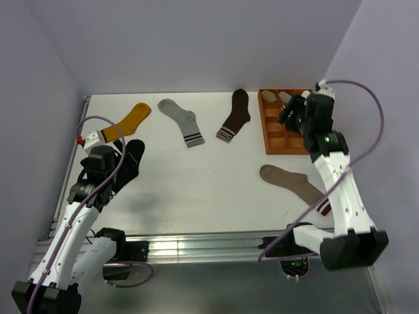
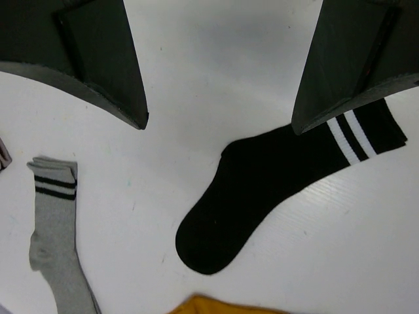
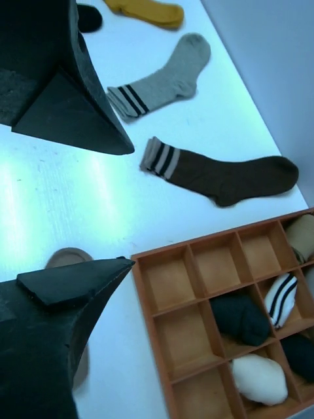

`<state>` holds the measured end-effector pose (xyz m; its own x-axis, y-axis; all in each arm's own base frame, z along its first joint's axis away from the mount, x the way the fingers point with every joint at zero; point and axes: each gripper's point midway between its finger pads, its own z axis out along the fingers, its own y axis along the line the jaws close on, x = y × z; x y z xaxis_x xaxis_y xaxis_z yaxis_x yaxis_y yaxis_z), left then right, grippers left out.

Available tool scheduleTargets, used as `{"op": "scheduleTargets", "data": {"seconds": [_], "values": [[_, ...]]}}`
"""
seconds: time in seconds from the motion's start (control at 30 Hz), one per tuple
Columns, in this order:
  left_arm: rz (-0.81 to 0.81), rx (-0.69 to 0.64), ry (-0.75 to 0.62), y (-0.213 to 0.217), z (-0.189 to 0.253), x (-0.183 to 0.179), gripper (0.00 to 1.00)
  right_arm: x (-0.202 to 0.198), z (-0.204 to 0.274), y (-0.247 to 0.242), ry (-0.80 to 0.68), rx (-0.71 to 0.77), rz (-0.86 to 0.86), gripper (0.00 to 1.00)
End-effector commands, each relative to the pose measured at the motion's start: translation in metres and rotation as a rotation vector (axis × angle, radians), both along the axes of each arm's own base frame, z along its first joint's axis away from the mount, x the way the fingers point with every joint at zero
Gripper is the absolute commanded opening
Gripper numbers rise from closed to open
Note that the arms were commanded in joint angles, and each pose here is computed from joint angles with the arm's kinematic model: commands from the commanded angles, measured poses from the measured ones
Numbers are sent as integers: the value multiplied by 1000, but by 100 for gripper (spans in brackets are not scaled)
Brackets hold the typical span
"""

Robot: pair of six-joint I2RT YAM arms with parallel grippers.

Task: Roll the socks
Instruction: Move the sock to the center of the board.

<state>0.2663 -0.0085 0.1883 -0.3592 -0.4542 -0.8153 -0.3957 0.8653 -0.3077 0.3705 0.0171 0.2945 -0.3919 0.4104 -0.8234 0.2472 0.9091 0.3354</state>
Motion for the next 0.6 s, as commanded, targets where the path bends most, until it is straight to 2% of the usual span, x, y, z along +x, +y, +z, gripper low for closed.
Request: {"op": "scheduleTargets", "data": {"seconds": [0.0,0.03,0.07,0.13,0.2,0.33,0.57], "values": [[-63,-57,28,-16,-8,8,98,-32,15,5,-125,57,13,73],[-66,-64,41,-18,-12,9,98,-43,0,6,-115,66,15,74],[-59,-78,55,-19,-14,10,98,-59,14,9,-187,100,21,77],[-51,-88,99,-20,-25,11,98,-73,1,15,-217,140,37,79],[-30,-99,141,-20,-36,14,98,-93,7,27,-293,211,89,81],[-13,-135,189,-24,-46,26,98,-103,-20,42,-287,222,161,82],[73,-179,347,-21,-96,55,99,-106,-52,72,-209,179,306,82]]}}
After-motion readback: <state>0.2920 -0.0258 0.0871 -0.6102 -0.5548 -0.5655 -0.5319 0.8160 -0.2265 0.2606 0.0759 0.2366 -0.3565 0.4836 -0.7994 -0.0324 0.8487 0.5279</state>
